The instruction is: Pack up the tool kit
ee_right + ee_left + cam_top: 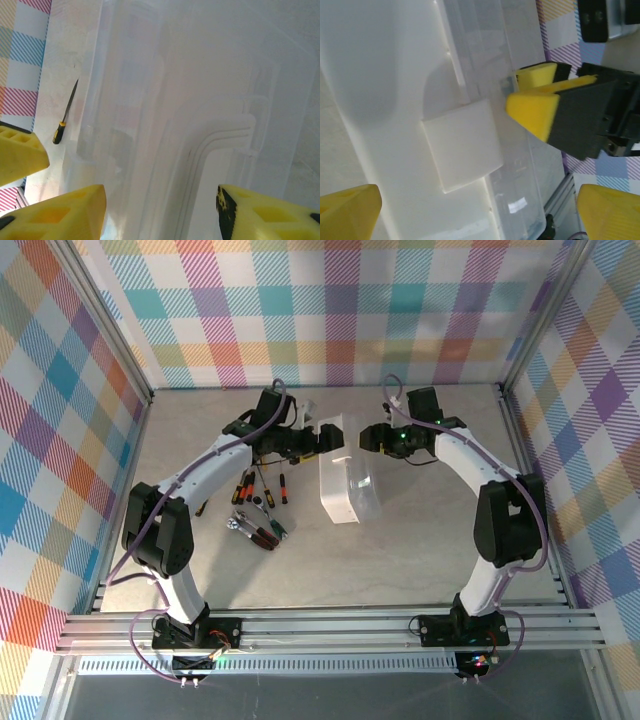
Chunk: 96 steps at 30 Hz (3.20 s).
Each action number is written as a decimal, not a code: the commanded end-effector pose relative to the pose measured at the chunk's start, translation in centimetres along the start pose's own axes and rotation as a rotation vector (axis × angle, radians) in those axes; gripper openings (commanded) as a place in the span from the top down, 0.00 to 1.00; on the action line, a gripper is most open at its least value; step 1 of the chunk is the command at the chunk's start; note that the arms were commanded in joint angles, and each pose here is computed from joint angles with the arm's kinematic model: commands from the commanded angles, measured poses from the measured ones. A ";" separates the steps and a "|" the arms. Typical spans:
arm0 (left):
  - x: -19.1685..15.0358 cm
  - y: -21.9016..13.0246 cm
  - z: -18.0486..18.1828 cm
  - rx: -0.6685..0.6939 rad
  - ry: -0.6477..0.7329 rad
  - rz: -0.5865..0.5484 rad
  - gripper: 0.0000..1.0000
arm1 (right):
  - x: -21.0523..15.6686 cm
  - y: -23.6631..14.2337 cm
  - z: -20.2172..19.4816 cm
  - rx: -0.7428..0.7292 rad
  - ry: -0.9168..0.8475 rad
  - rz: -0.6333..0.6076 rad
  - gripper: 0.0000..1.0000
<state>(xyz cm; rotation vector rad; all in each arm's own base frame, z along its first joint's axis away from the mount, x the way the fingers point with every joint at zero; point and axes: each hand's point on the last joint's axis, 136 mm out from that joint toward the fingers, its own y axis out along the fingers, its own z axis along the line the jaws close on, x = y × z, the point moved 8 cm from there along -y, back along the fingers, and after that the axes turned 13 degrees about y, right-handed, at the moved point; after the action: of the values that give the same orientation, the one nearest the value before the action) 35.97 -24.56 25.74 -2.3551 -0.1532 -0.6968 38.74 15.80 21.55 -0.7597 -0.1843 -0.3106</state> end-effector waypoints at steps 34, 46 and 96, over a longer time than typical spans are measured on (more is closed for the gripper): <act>-0.4 5.2 -0.1 -0.055 -0.086 0.081 0.00 | -1.4 3.3 0.4 0.042 0.043 0.040 0.53; -0.4 5.5 -0.3 -0.089 -0.057 0.085 0.00 | -1.7 3.4 0.3 0.038 0.044 0.045 0.55; -0.1 5.4 -1.1 -0.333 0.083 -0.136 0.00 | -2.7 4.6 -0.8 -0.018 0.079 0.067 0.60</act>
<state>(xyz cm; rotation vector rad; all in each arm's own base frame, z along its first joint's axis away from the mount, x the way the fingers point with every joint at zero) 37.50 -28.15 24.05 -2.6302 -0.2164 -0.8567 41.49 16.27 21.48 -0.7515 -0.2863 -0.5082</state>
